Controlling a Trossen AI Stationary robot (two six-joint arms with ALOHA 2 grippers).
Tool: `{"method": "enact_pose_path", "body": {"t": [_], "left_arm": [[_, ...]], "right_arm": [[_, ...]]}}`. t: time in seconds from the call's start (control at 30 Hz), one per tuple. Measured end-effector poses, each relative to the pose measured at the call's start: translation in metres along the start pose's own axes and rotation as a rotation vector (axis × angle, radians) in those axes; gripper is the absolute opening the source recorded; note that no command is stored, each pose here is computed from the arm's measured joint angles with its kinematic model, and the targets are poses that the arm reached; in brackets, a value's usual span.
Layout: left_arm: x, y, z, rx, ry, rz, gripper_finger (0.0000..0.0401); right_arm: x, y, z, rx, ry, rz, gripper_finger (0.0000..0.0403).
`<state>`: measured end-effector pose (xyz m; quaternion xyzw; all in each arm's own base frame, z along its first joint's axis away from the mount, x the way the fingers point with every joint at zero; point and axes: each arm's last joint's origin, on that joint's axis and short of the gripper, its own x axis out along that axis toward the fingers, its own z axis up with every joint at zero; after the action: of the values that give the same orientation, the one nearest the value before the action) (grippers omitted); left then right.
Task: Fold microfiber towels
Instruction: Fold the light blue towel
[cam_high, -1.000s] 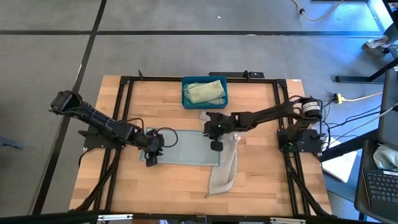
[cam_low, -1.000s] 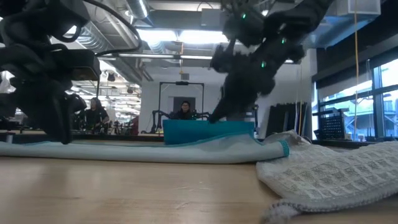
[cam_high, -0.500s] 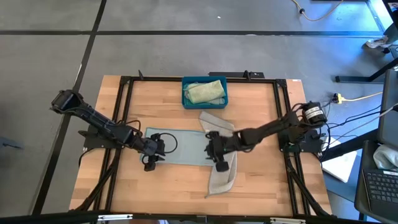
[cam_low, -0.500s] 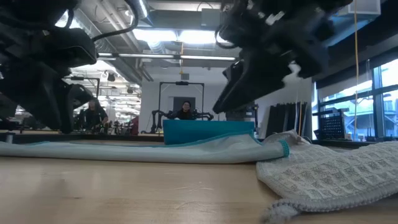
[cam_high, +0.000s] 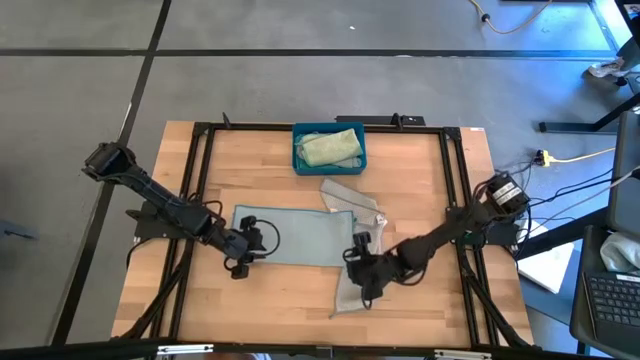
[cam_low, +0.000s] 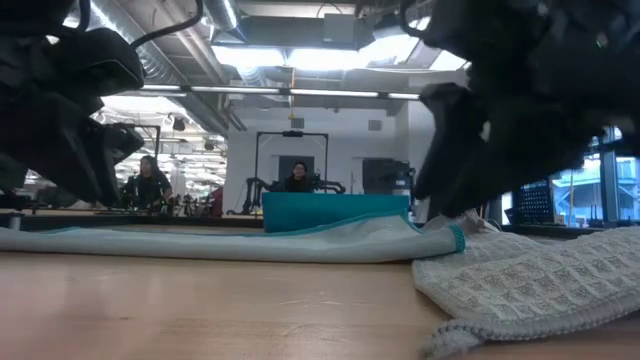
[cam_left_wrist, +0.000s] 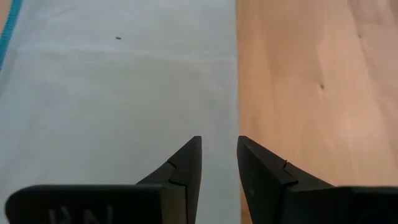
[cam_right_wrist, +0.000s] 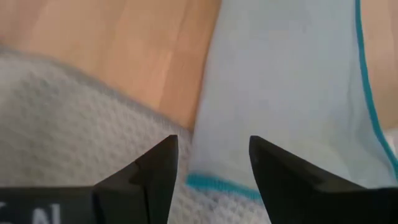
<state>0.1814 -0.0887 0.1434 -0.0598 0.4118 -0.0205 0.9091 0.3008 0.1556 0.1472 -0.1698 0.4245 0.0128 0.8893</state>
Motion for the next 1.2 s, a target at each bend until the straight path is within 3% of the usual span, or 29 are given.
{"method": "enact_pose_path", "body": {"t": [0.3, 0.47, 1.2], "left_arm": [[0.000, -0.002, 0.000, 0.006, -0.010, -0.001, 0.0095], [0.000, -0.002, 0.000, 0.006, -0.011, -0.001, 0.0095], [0.000, -0.002, 0.000, -0.012, -0.012, -0.001, 0.0095]], "right_arm": [[0.020, 0.015, -0.017, -0.091, 0.084, -0.049, 0.0201], [0.021, 0.015, -0.020, -0.142, 0.094, -0.141, 0.0192], [0.016, 0.021, -0.019, -0.205, 0.107, -0.157, 0.0014]]}}
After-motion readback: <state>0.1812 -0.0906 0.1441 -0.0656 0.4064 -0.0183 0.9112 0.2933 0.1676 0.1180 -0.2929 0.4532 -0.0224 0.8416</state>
